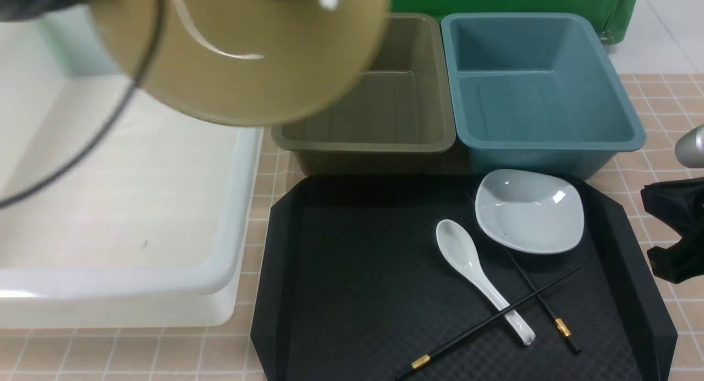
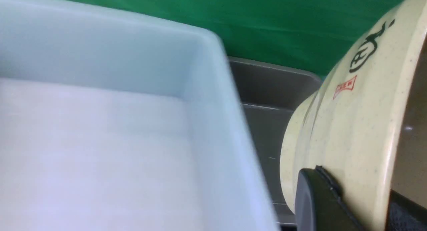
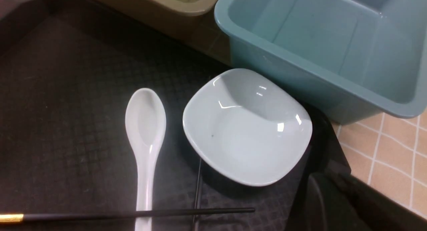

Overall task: On brown table put chopsticks spoon bowls plates into blue grey white boxes.
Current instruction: 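Place the tan bowl onto the bowl stack in the left bin with the left gripper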

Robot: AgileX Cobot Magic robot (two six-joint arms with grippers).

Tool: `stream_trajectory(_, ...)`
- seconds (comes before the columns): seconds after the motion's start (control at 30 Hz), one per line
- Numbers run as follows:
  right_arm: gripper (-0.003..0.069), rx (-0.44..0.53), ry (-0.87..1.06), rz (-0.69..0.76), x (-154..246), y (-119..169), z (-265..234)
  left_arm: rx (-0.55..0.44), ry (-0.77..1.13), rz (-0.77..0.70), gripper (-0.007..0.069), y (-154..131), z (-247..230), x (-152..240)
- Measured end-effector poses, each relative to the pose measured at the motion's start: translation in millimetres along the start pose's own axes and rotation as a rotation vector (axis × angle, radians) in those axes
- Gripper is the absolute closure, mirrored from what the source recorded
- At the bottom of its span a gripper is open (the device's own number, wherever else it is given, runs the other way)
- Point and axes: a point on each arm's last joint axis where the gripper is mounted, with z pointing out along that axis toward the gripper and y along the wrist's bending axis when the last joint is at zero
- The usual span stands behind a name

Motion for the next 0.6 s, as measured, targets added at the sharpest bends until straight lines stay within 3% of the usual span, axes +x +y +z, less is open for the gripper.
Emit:
stream_trajectory(0.07, 0.0609, 0.0, -0.001, 0.003, -0.1, 0.0, 0.0, -0.11, 0.015, -0.04, 0.0616, 28.5, -2.8, 0.1)
stream_trajectory(0.1, 0.0609, 0.0, -0.001, 0.004, -0.1, 0.0, 0.0, -0.112, 0.017, -0.039, 0.0616, 28.7, -2.6, 0.5)
stream_trajectory(0.13, 0.0609, 0.0, -0.001, 0.006, -0.1, 0.0, 0.0, -0.216, 0.058, -0.086, 0.0616, 58.1, -1.4, 4.9)
stream_trajectory(0.3, 0.0609, 0.0, -0.002, 0.009, -0.2, 0.0, 0.0, -0.379, 0.192, -0.188, 0.0616, 118.3, 15.4, 23.1)
stream_trajectory(0.6, 0.0608, 0.0, -0.002, 0.034, -0.2, 0.0, 0.0, -0.426, 0.448, -0.293, 0.0614, 182.5, 85.6, 67.8)
